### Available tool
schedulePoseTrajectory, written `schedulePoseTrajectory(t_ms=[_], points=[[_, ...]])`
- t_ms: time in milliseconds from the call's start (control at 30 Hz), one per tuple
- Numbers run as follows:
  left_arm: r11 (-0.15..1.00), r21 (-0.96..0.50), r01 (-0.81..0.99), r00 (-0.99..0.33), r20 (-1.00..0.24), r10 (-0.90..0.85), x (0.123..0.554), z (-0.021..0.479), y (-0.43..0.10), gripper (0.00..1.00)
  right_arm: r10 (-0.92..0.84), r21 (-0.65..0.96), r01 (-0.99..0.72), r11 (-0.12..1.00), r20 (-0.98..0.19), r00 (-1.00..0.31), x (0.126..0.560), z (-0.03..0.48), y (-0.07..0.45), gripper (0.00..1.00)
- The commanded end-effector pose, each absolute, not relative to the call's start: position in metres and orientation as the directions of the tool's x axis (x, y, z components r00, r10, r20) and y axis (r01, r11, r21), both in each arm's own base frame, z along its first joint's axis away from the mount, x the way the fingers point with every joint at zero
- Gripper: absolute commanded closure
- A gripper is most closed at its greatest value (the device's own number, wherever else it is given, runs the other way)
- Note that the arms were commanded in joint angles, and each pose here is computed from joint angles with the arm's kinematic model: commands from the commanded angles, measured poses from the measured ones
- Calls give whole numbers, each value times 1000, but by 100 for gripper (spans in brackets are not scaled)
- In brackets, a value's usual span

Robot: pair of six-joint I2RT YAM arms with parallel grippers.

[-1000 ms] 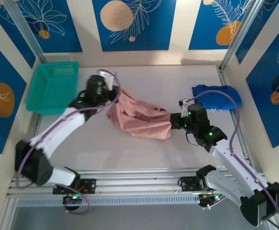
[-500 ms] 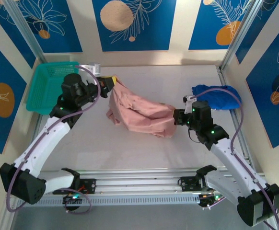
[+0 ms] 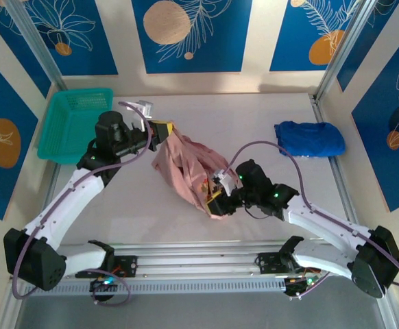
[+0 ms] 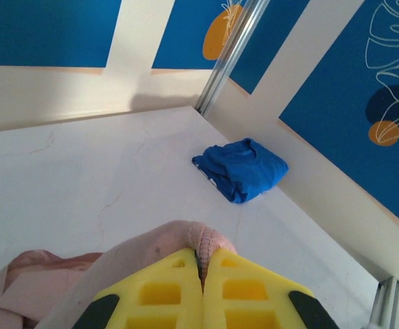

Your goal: Fold the inside-out t-shirt

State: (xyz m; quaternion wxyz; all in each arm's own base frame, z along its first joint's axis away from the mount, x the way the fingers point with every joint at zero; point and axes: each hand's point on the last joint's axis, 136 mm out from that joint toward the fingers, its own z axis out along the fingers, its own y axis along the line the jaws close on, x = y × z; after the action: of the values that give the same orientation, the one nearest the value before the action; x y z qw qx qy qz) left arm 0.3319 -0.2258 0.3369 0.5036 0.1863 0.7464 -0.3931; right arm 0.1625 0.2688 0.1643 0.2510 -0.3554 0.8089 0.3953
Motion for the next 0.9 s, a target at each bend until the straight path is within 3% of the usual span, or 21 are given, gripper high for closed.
schedulePoseTrajectory(t_ms=[0, 167, 233, 433, 567, 667, 867], points=[[599, -318, 735, -344, -936, -75, 319, 346, -224, 100, -260, 389, -827, 406, -819, -512, 191, 217, 277, 57], [603, -328, 727, -348, -933, -88, 315, 344, -221, 100, -100, 427, -671, 607, -796, -597, 265, 223, 268, 50], [604, -333, 724, -351, -932, -94, 313, 347, -220, 100, -125, 443, -655, 612, -764, -633, 266, 211, 275, 40], [597, -331, 731, -347, -933, -92, 306, 349, -219, 100, -98, 450, -575, 684, -724, -683, 265, 176, 266, 35], [584, -319, 747, -335, -939, -85, 302, 349, -220, 100, 28, 564, -552, 614, -714, -699, 291, 194, 262, 37], [585, -322, 744, -338, -937, -86, 302, 347, -219, 100, 24, 596, -581, 554, -710, -704, 304, 201, 273, 38], [600, -335, 727, -345, -933, -103, 303, 353, -216, 100, -50, 667, -554, 498, -616, -786, 273, 167, 285, 33]])
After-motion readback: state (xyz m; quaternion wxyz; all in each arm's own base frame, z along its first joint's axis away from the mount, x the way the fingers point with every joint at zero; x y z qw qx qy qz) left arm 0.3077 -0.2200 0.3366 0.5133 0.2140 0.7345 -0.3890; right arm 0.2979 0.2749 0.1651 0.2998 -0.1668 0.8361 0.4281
